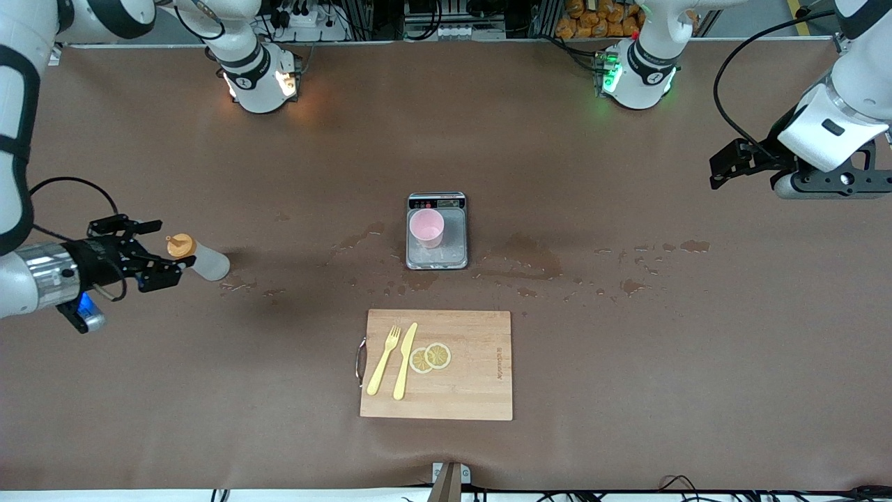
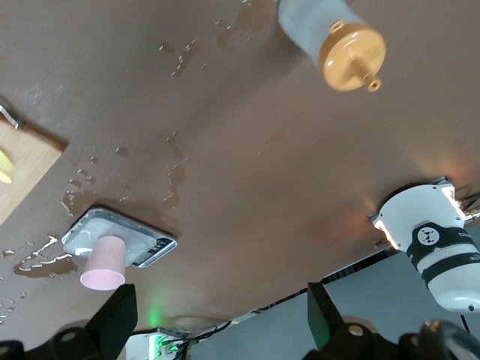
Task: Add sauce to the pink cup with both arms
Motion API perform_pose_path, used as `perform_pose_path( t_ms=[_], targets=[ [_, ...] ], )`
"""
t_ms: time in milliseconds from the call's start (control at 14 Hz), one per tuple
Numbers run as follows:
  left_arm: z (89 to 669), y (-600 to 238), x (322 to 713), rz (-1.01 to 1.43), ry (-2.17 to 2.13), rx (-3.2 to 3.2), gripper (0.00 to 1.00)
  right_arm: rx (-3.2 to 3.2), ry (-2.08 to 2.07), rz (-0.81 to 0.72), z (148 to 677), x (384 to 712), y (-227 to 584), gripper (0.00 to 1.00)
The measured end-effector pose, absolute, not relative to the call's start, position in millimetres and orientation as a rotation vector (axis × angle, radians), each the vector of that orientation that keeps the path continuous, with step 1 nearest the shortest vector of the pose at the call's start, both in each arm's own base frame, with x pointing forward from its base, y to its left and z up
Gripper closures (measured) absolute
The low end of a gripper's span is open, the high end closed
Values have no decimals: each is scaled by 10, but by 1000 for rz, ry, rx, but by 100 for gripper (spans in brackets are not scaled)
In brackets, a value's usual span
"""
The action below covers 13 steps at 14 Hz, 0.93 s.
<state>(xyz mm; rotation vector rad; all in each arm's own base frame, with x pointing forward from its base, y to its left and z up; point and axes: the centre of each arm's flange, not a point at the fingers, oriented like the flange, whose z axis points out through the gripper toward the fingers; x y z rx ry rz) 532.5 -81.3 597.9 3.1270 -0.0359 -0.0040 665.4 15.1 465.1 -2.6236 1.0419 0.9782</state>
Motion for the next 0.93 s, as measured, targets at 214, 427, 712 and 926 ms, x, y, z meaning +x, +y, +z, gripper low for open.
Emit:
perform_pose_path(
  t_ms=[214,427,712,926],
  targets=[
    [5979,-812,5324,-5,-36,3127,0,-2664,1005,892,4878,6638,395,0],
    [5978,-800,5326,-5,-32,3127,0,-2751,1015,695,5118,6678,492,0],
    [5973,-750,5331,-9,-17,3126,0,-2875,798,504,5428,6600,554,0],
    [5965,-689,5339,-14,3,3120,0,-2894,706,364,5371,6481,354,0]
  ],
)
